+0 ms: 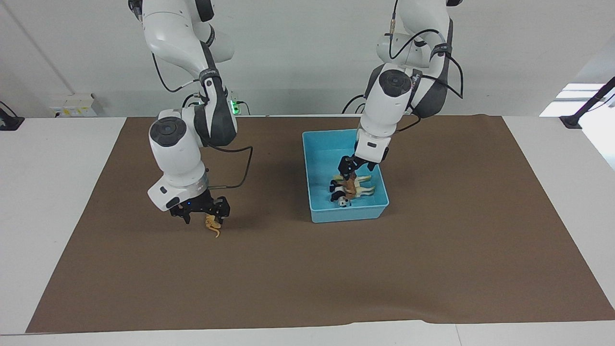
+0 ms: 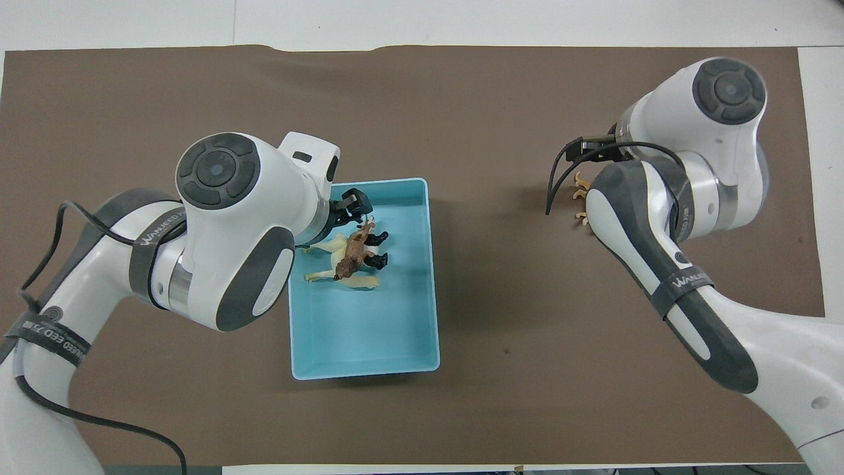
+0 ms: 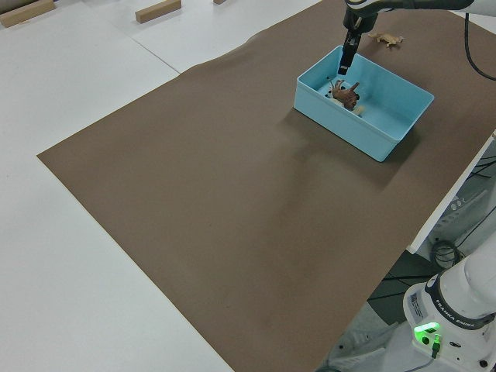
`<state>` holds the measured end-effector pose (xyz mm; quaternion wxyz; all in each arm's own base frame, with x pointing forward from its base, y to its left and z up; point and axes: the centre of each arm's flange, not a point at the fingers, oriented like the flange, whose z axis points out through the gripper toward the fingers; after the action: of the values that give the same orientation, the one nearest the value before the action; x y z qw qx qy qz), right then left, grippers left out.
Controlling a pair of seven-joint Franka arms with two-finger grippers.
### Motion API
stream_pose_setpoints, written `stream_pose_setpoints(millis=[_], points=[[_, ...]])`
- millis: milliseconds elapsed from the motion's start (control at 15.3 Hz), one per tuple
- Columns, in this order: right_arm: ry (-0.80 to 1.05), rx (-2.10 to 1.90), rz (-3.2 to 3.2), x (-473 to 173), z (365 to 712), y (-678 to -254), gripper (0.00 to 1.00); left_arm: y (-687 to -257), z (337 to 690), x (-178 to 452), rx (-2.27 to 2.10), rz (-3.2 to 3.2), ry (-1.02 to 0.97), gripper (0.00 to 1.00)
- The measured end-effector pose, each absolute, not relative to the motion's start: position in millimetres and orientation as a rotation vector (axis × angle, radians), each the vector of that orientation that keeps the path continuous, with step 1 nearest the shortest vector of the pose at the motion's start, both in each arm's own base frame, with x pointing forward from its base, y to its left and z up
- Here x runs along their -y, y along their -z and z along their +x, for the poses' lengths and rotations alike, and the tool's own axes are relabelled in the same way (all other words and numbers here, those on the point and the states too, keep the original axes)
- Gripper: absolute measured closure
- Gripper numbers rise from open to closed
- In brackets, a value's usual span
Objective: Put all toys into storage box
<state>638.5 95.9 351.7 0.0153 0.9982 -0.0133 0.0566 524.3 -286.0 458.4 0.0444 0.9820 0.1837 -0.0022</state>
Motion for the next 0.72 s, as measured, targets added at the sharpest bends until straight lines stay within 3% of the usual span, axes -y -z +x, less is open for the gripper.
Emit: stream_pose_setpoints(millis=[392,719], points=[[-0.173,-0.067,3.104,-72.5,610.5,-310.6,0.0,-561.2,516.9,192.7,-0.422,3.031,-0.033,0.0],[-0.235,-0.047,3.108,-63.8,606.3,-298.1,0.0,-586.2,516.7,115.7,0.069,3.142,0.112,0.0]])
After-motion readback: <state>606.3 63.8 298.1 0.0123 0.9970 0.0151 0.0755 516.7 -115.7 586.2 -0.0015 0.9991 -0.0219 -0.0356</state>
